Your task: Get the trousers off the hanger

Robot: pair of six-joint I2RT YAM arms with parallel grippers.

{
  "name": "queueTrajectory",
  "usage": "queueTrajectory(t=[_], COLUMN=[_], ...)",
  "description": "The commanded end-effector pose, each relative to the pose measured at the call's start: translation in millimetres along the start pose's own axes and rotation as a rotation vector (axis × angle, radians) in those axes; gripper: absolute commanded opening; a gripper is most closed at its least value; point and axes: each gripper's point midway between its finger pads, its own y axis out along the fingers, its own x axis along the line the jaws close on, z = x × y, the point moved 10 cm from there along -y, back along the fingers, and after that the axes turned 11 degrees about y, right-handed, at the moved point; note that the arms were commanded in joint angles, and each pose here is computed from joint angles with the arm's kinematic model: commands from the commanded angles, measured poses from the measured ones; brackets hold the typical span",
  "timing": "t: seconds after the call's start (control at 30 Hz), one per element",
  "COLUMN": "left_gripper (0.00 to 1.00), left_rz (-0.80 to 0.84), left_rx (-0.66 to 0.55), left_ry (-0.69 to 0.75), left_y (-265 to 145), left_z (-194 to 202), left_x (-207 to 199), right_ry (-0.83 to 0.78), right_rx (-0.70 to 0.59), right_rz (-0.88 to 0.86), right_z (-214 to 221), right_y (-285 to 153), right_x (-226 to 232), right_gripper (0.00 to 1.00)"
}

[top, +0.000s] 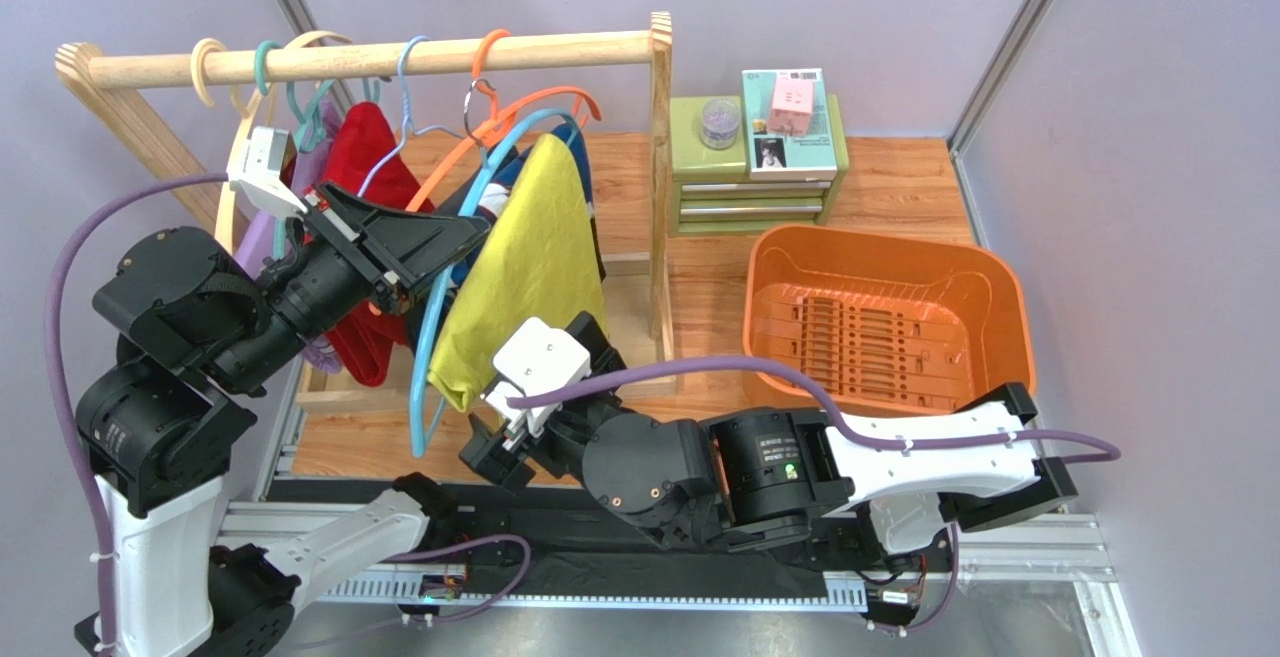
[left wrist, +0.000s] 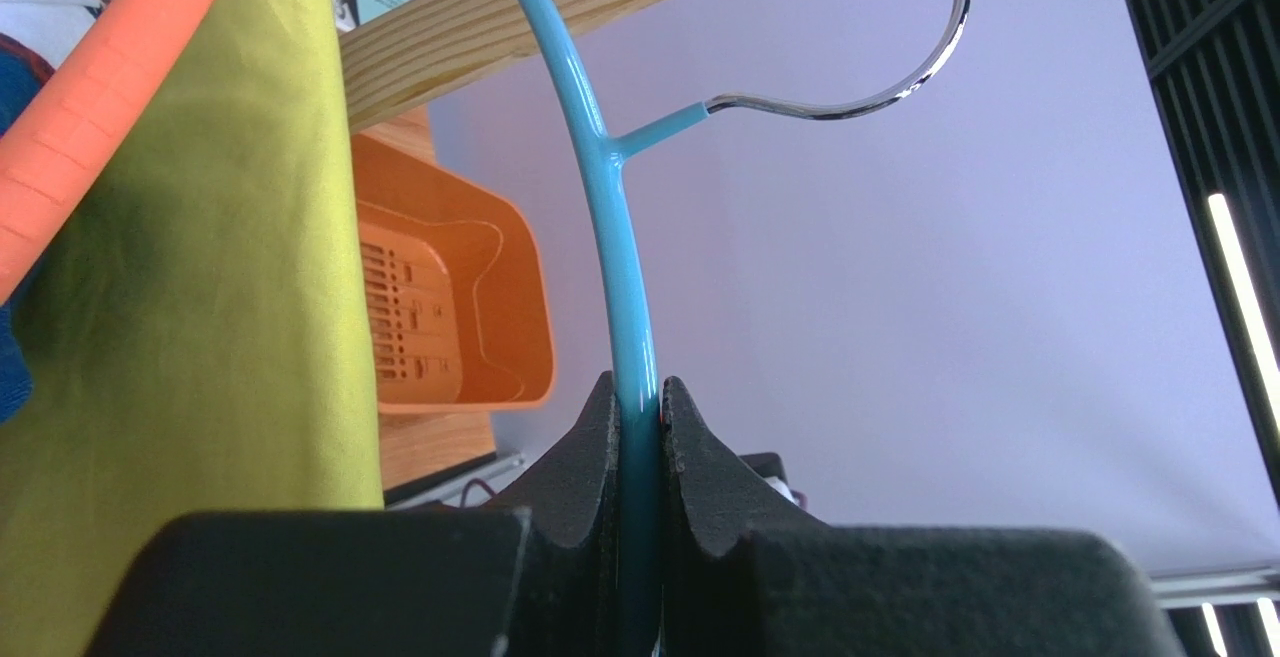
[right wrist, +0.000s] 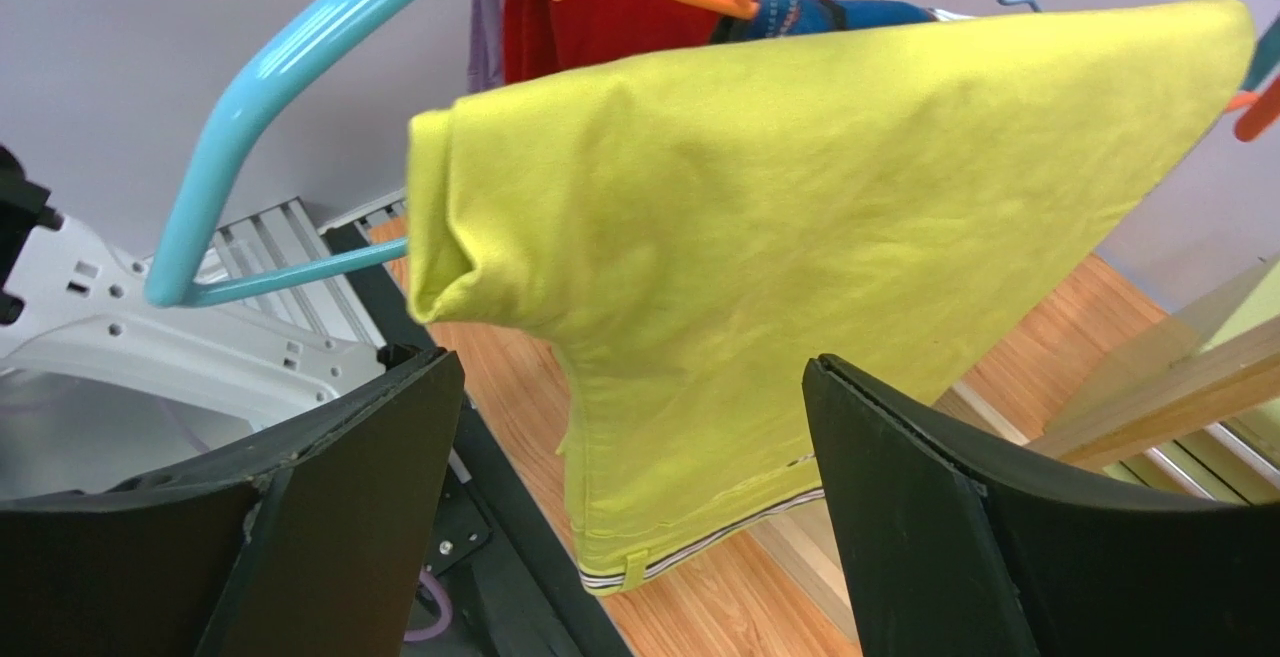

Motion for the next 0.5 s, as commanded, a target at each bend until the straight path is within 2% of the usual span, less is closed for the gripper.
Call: queueTrajectory(t=[0.0, 0.13, 0.47], left_gripper=[0.00, 0.00, 0.00], left_rz=[0.189, 0.210, 0.243], left_rx=[-0.134, -0.107, -0.088], left_ry=[-0.014, -0.020, -0.041], left_y=[-18.7, -20.9, -33.4], left_z=[-19.0, -17.2, -14.3], left_x=[-31.2, -33.4, -36.0], right_ry=[0.005, -0.005, -0.011], right_rx=[-0.020, -0.027, -0.052], right_rz=[-0.035, 0.011, 0.119], right_z=[3.2, 4.8, -0.5], right_y=[-0.5, 7.4, 31.7], right_x=[10.7, 15.3, 17.6], right_gripper=[0.91, 0.95, 0.94])
